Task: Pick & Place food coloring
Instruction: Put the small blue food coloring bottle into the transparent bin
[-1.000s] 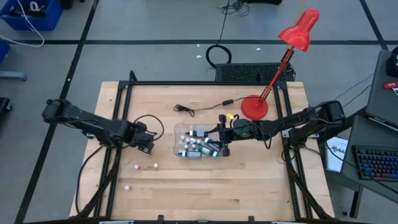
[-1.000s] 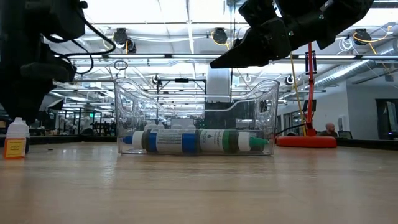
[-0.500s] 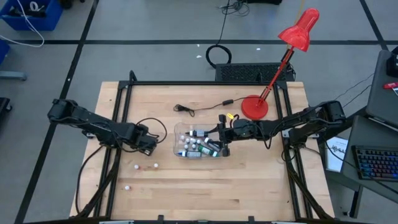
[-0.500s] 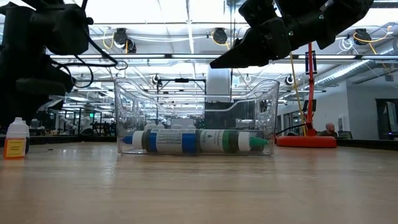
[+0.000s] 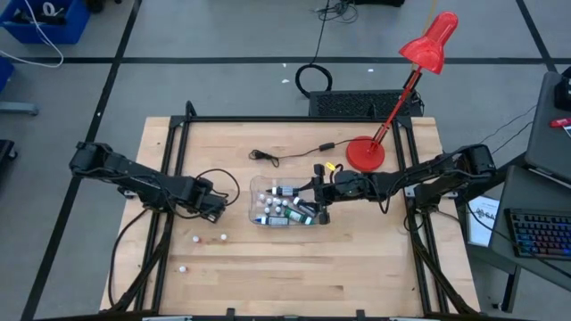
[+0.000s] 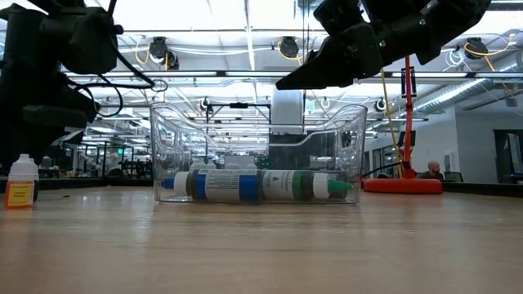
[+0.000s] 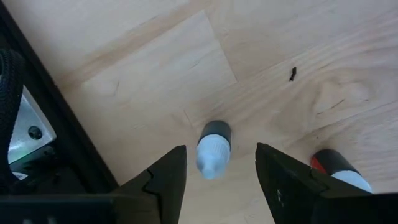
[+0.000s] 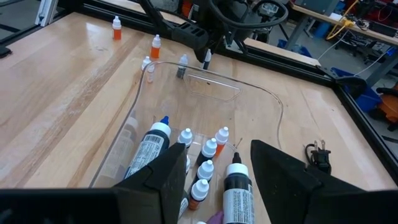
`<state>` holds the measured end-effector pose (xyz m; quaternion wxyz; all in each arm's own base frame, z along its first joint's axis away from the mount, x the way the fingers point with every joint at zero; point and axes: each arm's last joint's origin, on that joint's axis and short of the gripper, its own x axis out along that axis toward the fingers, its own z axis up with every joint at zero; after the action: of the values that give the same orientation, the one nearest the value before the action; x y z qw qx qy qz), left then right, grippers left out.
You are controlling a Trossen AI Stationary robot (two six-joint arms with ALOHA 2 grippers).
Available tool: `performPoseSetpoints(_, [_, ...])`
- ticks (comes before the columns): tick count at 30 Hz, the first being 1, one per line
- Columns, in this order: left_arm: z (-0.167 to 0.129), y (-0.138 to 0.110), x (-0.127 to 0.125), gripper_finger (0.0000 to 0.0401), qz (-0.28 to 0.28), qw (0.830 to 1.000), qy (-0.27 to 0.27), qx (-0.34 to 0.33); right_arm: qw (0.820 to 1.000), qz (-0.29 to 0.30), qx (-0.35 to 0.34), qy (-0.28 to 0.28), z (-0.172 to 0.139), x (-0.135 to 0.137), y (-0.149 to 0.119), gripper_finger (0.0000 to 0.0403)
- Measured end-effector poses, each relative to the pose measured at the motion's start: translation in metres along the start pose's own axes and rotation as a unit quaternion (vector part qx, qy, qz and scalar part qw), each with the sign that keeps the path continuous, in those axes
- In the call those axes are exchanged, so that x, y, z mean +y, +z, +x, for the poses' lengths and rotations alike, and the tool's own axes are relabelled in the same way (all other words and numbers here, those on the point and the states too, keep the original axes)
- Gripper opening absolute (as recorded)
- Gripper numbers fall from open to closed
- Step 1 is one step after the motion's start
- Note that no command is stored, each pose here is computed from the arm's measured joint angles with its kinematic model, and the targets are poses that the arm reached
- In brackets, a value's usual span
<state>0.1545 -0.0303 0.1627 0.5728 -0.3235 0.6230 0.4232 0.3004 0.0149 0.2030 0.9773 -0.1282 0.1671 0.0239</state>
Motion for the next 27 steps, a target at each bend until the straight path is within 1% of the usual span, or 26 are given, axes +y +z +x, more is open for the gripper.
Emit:
performPoseSetpoints(3, [0.000,0.000,0.000,0.0172,0.000,1.000,0.000,0.000,1.000,0.000,0.000,0.000,0.000,0.000,0.000,0.0171])
performPoseSetpoints(10, [0.000,0.000,0.000,0.0093,-0.003,1.000,0.000,0.000,1.000,0.000,0.000,0.000,0.000,0.000,0.000,0.0171])
performPoseSetpoints(14, [-0.001,0.000,0.000,0.0058,-0.004,1.000,-0.001,0.000,1.000,0.000,0.000,0.000,0.000,0.000,0.000,0.0171])
performPoseSetpoints(18, [-0.001,0.000,0.000,0.0053,-0.002,1.000,0.000,-0.006,1.000,0.000,0.000,0.000,0.000,0.000,0.000,0.0171])
performPoseSetpoints(21, [-0.001,0.001,0.000,0.0053,0.020,0.999,0.007,-0.026,1.000,0.000,0.001,0.000,0.000,0.000,0.000,0.0171])
performPoseSetpoints(24, [-0.014,0.005,-0.005,0.0053,0.054,0.997,-0.004,-0.046,1.000,-0.003,0.013,0.000,-0.004,0.000,0.000,0.0171])
performPoseSetpoints(27, [-0.038,0.010,-0.016,0.0053,0.100,0.991,-0.037,-0.078,0.999,-0.004,0.031,-0.019,-0.014,-0.003,0.003,0.0171])
